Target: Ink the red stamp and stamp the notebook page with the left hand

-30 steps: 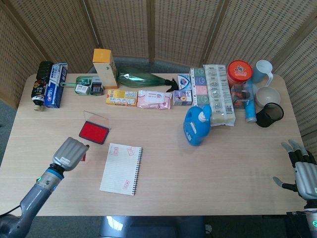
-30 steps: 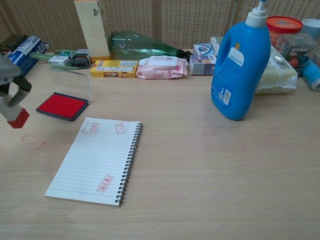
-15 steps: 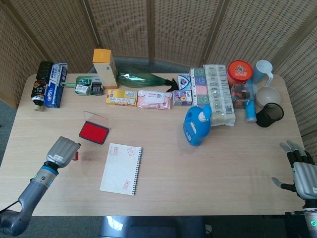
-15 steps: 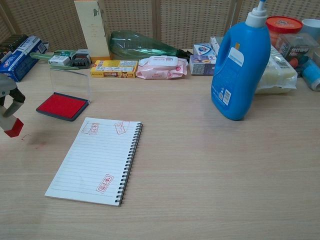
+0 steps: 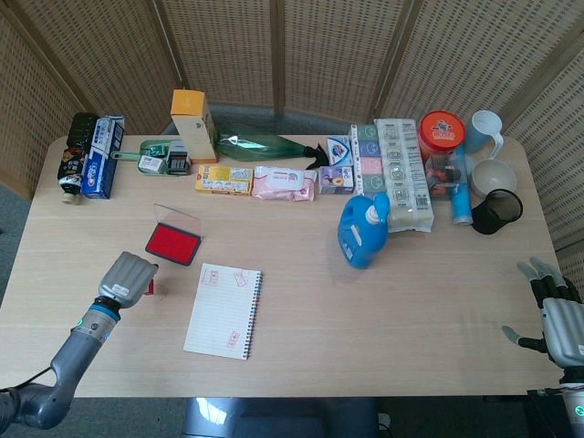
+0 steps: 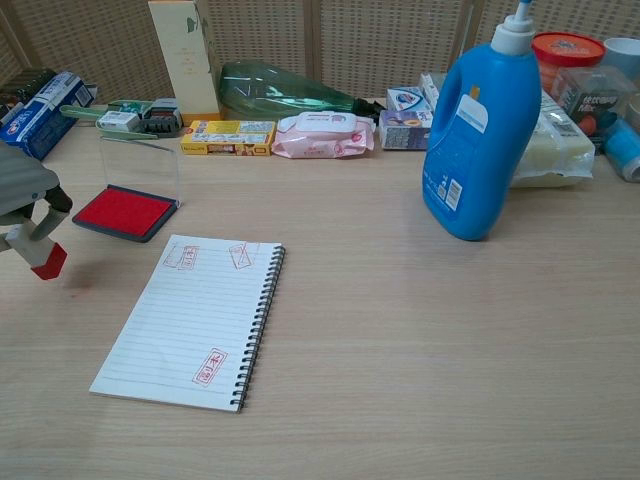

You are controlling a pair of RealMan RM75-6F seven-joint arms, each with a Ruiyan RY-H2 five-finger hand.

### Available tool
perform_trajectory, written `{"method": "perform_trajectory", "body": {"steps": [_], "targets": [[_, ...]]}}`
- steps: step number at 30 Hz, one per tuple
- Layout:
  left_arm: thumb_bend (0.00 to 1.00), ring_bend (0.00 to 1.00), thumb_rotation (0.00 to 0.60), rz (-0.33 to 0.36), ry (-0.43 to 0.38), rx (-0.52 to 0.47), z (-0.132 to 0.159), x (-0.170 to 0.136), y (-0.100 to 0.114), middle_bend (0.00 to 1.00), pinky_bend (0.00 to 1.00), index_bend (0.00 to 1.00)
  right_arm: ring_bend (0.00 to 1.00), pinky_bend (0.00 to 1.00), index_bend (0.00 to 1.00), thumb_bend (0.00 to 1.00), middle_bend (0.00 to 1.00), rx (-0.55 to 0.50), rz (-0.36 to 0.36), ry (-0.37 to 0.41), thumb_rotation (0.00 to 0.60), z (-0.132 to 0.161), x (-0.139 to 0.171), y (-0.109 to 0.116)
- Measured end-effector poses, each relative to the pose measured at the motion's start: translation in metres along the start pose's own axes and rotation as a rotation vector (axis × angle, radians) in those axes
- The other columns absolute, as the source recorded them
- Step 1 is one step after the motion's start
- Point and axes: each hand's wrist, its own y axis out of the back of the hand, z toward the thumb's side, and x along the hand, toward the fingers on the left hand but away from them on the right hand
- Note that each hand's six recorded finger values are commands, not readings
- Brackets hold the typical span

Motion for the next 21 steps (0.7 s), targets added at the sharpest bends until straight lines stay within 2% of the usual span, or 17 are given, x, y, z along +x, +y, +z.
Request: {"method": "perform_trajectory", "body": {"steps": [13,21], "targets": [[0.3,1.0,0.6,-0.009,0.001,0.03,0.016,0.011,-0.003,1.0,1.0,0.64,0.02,0.09,0.07,0.01,0.03,-0.005,0.004,-0.001,0.6,0.0,0.0,0.0],[0.24,1.0,0.6,-0.007,-0.004,0.036,0.022,0.013,0.001,1.0,1.0,0.64,0.02,0.09,0.07,0.01,0.03,-0.009,0.005,-0.004,0.6,-0.002,0.0,0.001]]}}
